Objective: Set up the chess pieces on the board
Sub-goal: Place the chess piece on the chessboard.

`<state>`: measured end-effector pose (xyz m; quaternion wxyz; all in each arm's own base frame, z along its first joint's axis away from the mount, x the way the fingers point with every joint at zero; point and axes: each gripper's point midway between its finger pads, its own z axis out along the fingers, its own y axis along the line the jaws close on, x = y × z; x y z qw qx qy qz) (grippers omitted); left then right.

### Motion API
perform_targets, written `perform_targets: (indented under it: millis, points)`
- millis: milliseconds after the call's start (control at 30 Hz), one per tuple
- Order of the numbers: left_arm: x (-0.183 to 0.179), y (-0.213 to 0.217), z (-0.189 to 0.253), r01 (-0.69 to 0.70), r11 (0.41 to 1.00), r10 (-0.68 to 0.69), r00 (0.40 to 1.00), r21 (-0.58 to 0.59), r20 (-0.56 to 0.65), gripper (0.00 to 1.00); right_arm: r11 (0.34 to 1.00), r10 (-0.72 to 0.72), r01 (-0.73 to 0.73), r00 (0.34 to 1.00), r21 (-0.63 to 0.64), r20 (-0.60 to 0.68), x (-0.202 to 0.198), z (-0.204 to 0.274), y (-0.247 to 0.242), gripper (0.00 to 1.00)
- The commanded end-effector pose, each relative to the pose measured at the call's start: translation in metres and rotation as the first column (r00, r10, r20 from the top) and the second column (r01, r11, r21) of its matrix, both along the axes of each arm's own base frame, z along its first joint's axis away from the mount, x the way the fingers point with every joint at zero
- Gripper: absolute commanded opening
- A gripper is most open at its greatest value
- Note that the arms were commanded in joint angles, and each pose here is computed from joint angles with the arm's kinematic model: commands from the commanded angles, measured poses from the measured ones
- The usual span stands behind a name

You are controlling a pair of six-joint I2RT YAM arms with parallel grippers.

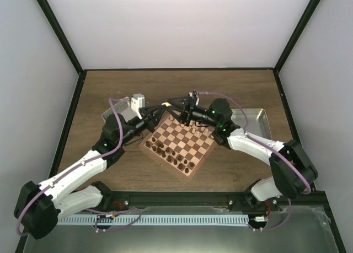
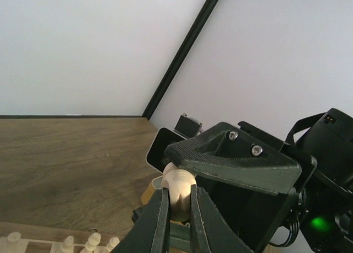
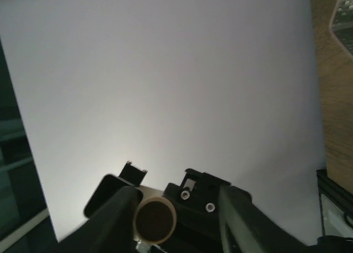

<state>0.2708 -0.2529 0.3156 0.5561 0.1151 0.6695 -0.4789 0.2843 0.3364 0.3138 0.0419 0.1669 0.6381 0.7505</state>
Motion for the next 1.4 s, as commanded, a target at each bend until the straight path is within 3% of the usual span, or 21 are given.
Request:
perform_targets:
  millis: [0, 100, 200, 433, 600, 800, 1367]
  points:
    - [0.005, 0.001, 0.003, -0.03, 0.996, 0.032, 0.999, 0.088, -0.022, 0.04, 0.994, -0.056, 0.065, 0.993, -0.084, 0.108, 0.009, -0.008, -0.014, 0.5]
    - [0.009, 0.002, -0.027, -0.025, 0.967, 0.057, 0.991, 0.253, -0.118, 0.04, 0.963, -0.151, 0.192, 0.967, -0.19, 0.207, 0.023, -0.022, -0.04, 0.62]
    - [0.011, 0.003, -0.056, 0.008, 0.921, 0.078, 0.976, 0.391, -0.204, 0.04, 0.875, -0.241, 0.325, 0.935, -0.359, 0.259, 0.033, -0.047, -0.071, 0.67]
    - [0.031, -0.015, -0.116, 0.17, 0.771, 0.119, 0.908, 0.614, -0.401, 0.04, 0.559, -0.434, 0.613, 0.79, -0.558, 0.433, 0.034, -0.066, -0.155, 0.67]
    - [0.056, -0.025, -0.152, 0.246, 0.653, 0.237, 0.832, 0.716, -0.502, 0.04, 0.433, -0.454, 0.669, 0.741, -0.604, 0.495, 0.021, -0.069, -0.186, 0.67]
    - [0.079, -0.044, -0.181, 0.3, 0.593, 0.283, 0.791, 0.747, -0.542, 0.04, 0.391, -0.461, 0.678, 0.73, -0.623, 0.505, 0.01, -0.076, -0.2, 0.67]
    - [0.127, -0.057, -0.232, 0.322, 0.475, 0.379, 0.765, 0.819, -0.521, 0.06, 0.409, -0.448, 0.653, 0.752, -0.638, 0.483, 0.004, -0.087, -0.198, 0.67]
